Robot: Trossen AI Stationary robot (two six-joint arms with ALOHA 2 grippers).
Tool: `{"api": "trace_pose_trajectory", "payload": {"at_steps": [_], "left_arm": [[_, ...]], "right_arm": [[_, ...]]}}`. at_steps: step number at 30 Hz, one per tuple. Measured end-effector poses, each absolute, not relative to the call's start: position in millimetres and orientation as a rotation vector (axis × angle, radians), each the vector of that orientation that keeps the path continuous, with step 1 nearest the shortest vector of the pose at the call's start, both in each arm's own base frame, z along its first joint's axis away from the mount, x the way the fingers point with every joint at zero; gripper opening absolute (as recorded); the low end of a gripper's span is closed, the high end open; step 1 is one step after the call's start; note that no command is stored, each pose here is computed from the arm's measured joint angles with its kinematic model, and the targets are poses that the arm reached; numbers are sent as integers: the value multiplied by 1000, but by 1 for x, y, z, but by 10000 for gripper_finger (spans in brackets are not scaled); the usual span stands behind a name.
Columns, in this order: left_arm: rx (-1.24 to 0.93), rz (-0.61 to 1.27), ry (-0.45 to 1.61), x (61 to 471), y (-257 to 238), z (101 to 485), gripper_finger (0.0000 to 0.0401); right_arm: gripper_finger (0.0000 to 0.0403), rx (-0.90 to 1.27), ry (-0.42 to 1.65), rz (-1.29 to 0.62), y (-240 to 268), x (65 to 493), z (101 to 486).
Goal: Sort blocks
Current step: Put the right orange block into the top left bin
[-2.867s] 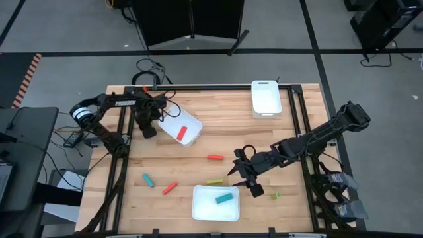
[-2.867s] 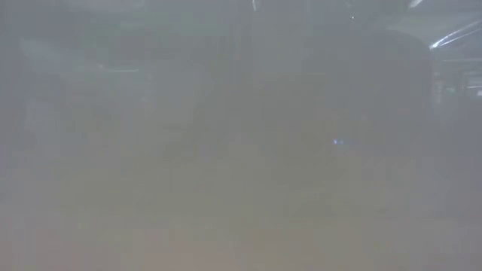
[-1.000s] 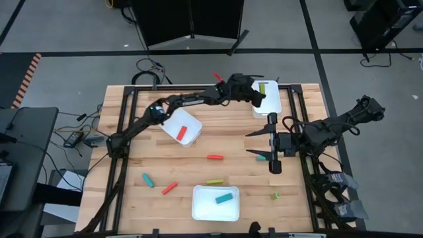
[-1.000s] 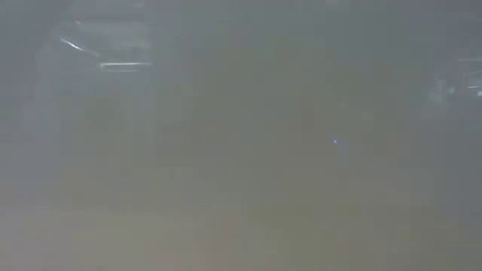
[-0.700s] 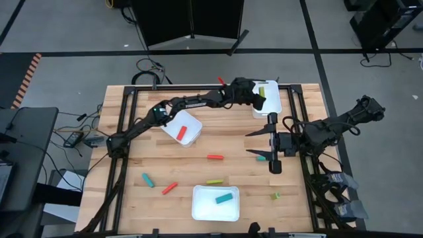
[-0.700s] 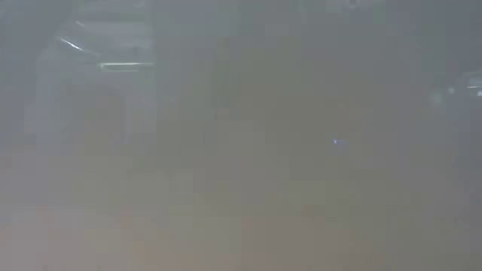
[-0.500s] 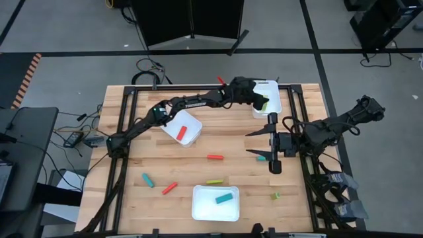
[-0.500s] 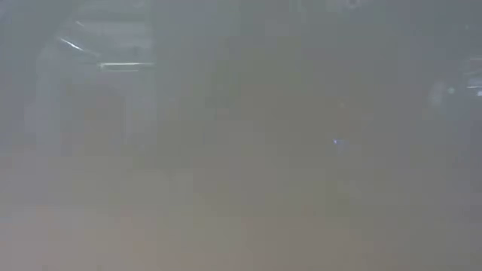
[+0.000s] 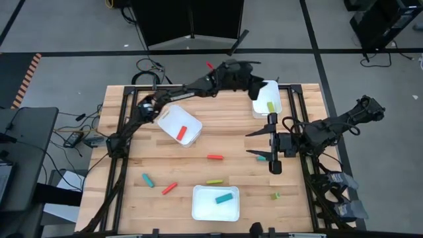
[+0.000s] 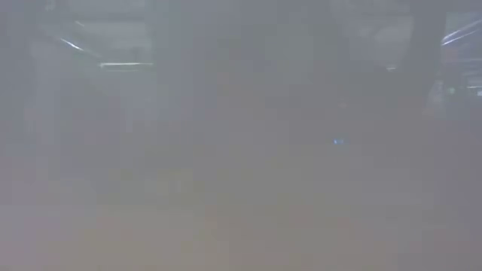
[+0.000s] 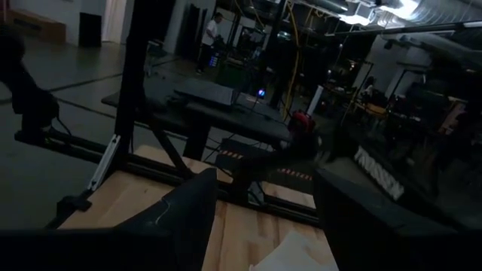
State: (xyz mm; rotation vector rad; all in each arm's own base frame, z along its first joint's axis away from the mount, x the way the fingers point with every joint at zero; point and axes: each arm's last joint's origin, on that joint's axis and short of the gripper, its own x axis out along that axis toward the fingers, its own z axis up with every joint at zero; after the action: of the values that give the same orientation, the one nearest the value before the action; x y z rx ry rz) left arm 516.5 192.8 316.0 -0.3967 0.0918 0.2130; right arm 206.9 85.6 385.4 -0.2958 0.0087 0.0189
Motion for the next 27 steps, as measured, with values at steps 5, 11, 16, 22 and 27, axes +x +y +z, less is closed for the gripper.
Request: {"api": "trace_pose_trajectory", "payload": {"at_steps": [5,11,16,22,27], "left_arm": [[-321,225,92,472,179,342,114],[-275,238,-48,376,142,351,105],[-263,279,-40,296,99,340,105],[-268,371,67,232,60,319,105],[-253,451,242,204,34,307,112]], "right_arm": [[232,-290,45,30,86,207,381],[233,-276,200,45,89,212,362],[235,-235,368,13,91,231,335],[236,-193,529,-41,89,257,302],[236,-145,649,-74,82,286,267]]}}
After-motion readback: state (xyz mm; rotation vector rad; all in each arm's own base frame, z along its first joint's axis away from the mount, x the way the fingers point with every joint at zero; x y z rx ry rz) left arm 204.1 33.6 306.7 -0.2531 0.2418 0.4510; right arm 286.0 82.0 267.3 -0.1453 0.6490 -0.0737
